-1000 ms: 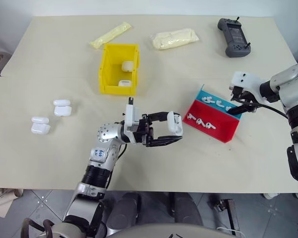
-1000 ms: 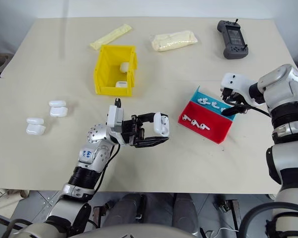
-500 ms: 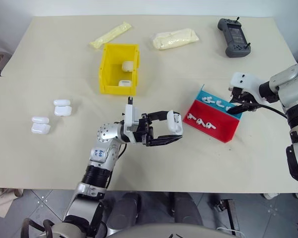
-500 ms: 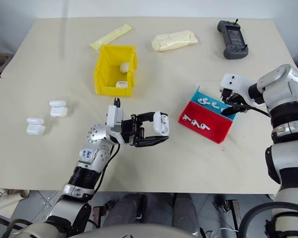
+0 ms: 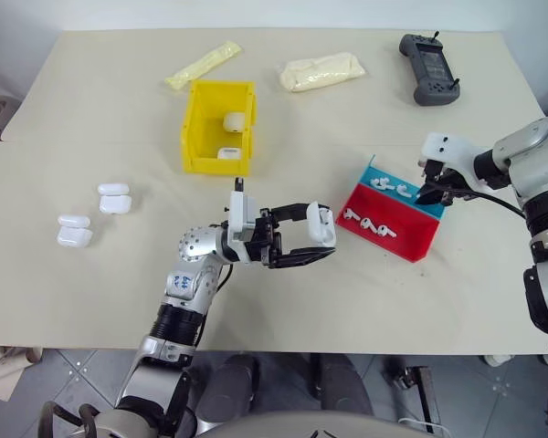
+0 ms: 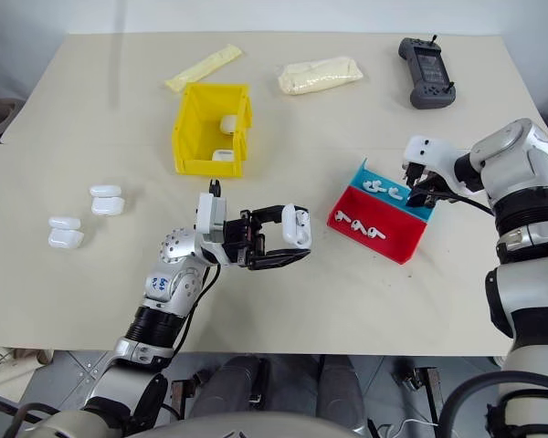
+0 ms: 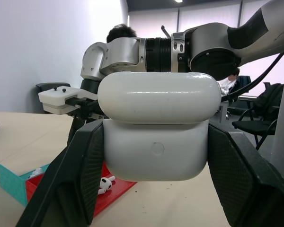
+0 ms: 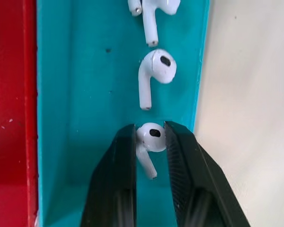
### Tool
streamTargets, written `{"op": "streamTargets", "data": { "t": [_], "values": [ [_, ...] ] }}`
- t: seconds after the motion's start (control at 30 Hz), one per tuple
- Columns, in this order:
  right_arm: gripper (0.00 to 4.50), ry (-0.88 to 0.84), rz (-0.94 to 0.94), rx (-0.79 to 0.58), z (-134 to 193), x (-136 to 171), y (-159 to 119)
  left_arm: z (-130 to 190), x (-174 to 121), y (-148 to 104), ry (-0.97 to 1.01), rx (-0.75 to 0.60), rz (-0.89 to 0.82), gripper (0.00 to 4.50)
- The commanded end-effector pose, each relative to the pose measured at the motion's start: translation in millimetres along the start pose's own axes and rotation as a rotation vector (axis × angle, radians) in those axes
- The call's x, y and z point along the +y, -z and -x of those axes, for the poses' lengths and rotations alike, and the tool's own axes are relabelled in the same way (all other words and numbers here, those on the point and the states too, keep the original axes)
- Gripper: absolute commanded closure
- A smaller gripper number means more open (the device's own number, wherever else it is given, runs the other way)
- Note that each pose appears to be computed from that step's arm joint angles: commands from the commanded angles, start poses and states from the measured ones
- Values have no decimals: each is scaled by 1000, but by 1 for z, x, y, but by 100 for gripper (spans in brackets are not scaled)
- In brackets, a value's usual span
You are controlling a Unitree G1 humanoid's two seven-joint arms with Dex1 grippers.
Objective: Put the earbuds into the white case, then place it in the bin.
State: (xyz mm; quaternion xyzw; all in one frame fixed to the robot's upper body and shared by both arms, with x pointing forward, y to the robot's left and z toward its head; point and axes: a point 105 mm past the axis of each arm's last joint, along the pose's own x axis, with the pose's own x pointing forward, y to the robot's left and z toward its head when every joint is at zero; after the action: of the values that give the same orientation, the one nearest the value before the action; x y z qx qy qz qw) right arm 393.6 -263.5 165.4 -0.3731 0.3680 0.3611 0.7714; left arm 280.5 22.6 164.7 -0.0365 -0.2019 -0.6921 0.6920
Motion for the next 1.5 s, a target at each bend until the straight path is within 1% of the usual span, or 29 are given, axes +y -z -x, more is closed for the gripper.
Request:
{"op": "streamTargets", "data": {
  "t": [0.03, 0.1, 0.23, 0.33, 0.43, 0.5, 0.57, 0.6, 0.67, 0.73, 0.77, 0.83, 0.9, 1.0, 1.1, 1.2, 1.5],
  "values": [
    [400, 41, -6, -25, 9, -6, -2, -4, 0, -10, 17, -20, -44, 169],
    [400, 52, -7, -54, 18, -9, -4, -4, 0, -10, 19, -18, -44, 169],
    [400, 98, -19, -143, 50, -15, -9, -4, 1, -10, 19, -20, -38, 169],
    [400, 88, -47, -293, 84, -8, -20, -4, 3, -9, 23, -19, -30, 169],
    [400, 65, -96, -402, 98, 5, -29, -4, 5, -10, 23, -22, -23, 169],
    [400, 21, -155, -505, 100, 19, -36, -4, 7, -9, 22, -20, -22, 169],
    [400, -60, -257, -633, 91, 43, -44, -7, 13, -8, 5, -12, -33, 169],
    [400, -80, -290, -662, 88, 51, -45, -7, 15, -8, 0, -9, -37, 169],
    [400, -159, -326, -790, 84, 74, -55, -9, 18, -8, -1, -9, -36, 169],
    [400, -256, -383, -1008, 87, 98, -70, -10, 19, -8, 3, -4, -34, 169],
    [400, -287, -415, -1062, 87, 106, -73, -10, 19, -8, 4, -1, -34, 169],
    [400, -331, -465, -1099, 79, 122, -77, -10, 20, -7, 7, 4, -31, 169],
    [400, -381, -517, -1178, 74, 136, -84, -11, 20, -6, 12, 16, -28, 169],
    [400, -450, -569, -1297, 80, 148, -95, -13, 20, -5, 16, 23, -24, 169],
    [400, -500, -597, -1359, 83, 159, -102, -14, 20, -6, 21, 23, -17, 169],
    [400, -526, -606, -1362, 81, 170, -107, -15, 21, -9, 19, 14, -7, 169],
    [400, -503, -661, -1372, 68, 173, -109, -15, 21, -12, 22, 9, 1, 169]
  ]
}}
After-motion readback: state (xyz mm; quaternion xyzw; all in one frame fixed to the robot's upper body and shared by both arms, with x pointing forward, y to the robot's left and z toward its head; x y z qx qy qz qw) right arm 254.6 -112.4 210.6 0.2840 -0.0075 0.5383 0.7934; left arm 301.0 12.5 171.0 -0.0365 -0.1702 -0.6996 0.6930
